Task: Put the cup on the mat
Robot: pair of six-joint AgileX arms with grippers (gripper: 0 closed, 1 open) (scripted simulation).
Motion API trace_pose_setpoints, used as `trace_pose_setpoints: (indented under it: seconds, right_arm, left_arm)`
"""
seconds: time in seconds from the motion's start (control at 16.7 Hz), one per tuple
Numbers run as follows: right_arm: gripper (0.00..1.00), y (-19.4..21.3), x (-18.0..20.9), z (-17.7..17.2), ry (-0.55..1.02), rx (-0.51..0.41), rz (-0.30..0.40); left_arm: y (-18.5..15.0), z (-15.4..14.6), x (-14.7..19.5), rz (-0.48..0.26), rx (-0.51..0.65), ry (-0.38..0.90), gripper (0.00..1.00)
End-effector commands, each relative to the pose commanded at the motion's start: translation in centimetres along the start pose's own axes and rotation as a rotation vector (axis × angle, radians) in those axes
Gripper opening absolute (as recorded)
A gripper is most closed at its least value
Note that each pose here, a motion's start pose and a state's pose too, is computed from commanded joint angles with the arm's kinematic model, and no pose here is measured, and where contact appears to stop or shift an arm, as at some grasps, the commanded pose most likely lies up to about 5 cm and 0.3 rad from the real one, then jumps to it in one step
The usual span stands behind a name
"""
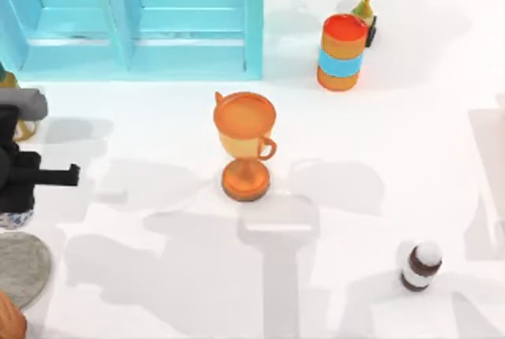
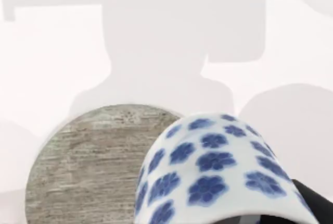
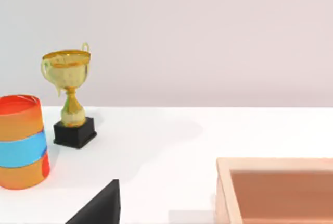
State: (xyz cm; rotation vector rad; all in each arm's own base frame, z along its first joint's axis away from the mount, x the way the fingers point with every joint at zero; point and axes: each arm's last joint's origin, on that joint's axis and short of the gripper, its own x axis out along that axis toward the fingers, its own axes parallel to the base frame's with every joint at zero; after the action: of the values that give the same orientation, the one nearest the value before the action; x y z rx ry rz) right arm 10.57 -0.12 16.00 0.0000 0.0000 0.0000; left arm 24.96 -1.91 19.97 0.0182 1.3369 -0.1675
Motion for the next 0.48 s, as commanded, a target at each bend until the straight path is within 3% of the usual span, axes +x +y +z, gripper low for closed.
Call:
trace_pose_setpoints:
  seconds: [0.48]
  right_arm:
    - [1.0, 0.0, 0.0, 0.0, 0.0, 0.0, 0.0]
  left_arm:
    - [-0.9, -0.4, 1.3, -0.063, 0.079, -0.052, 0.0]
